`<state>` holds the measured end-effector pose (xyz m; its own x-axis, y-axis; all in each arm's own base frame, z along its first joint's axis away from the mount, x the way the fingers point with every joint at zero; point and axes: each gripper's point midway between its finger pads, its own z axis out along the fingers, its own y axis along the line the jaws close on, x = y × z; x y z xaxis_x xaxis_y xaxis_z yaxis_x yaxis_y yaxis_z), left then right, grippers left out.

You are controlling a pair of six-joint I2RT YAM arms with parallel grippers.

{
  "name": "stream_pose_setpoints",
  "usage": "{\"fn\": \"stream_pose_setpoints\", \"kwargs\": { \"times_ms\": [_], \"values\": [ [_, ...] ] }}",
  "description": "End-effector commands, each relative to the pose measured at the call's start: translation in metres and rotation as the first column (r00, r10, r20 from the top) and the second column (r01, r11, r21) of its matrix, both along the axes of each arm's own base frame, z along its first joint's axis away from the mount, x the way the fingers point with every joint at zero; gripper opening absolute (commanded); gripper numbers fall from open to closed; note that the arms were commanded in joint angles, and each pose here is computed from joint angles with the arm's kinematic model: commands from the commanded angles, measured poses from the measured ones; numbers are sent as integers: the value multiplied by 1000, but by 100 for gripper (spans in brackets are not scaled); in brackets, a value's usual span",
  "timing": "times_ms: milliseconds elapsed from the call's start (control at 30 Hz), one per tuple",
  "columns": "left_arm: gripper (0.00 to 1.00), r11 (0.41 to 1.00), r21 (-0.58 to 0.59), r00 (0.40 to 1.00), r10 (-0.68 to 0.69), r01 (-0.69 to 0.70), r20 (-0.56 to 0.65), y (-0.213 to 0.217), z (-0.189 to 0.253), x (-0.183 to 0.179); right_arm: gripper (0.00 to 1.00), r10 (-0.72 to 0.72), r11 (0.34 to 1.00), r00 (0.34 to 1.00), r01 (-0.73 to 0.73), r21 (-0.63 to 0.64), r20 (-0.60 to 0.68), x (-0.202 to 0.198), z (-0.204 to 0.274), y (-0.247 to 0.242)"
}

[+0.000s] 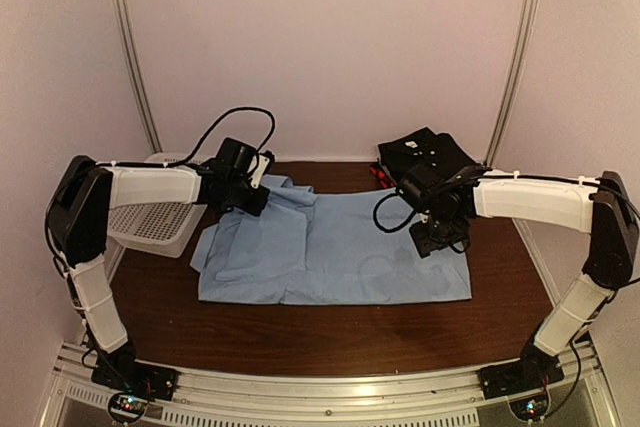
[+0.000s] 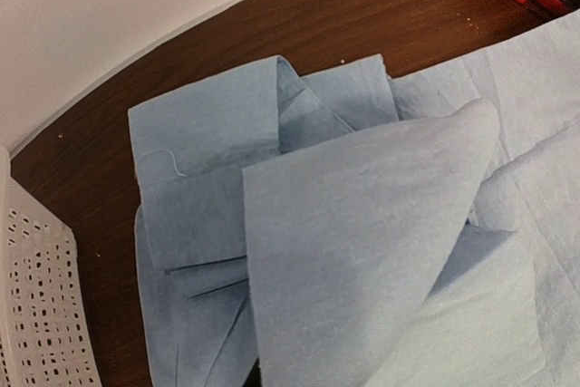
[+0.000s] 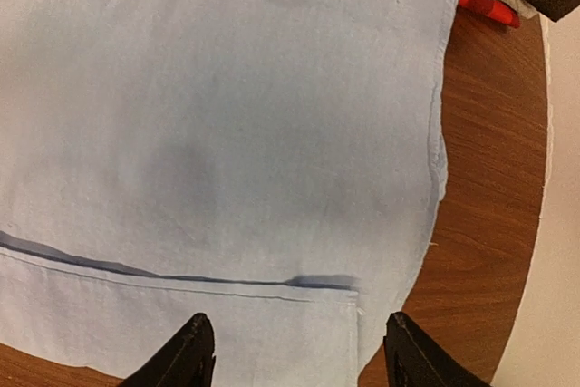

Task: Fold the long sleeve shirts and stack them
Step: Fold the corner of the shirt at the center of the board, then move the 1/3-folded shirt to the center of the board.

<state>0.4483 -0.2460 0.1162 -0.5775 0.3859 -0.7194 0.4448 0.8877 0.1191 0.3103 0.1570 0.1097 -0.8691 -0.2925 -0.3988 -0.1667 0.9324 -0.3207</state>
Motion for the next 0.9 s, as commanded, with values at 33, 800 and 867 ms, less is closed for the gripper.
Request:
{"fn": "stream_pose_setpoints", "kwargs": {
  "times_ms": [33,800,867],
  "values": [
    [19,993,11,992,117,-118,52,14,10,23,64,54,959,998,-55,278,12,19,-20,42],
    [98,958,-287,999,15,-28,-47,6,31,-77,61,-46,914,982,115,389,-182,-38,-111,19],
    [98,955,-297,998,-2,-15,-58,3,28,-95,61,-57,907,980,131,401,-191,-47,-110,17]
  ]
}}
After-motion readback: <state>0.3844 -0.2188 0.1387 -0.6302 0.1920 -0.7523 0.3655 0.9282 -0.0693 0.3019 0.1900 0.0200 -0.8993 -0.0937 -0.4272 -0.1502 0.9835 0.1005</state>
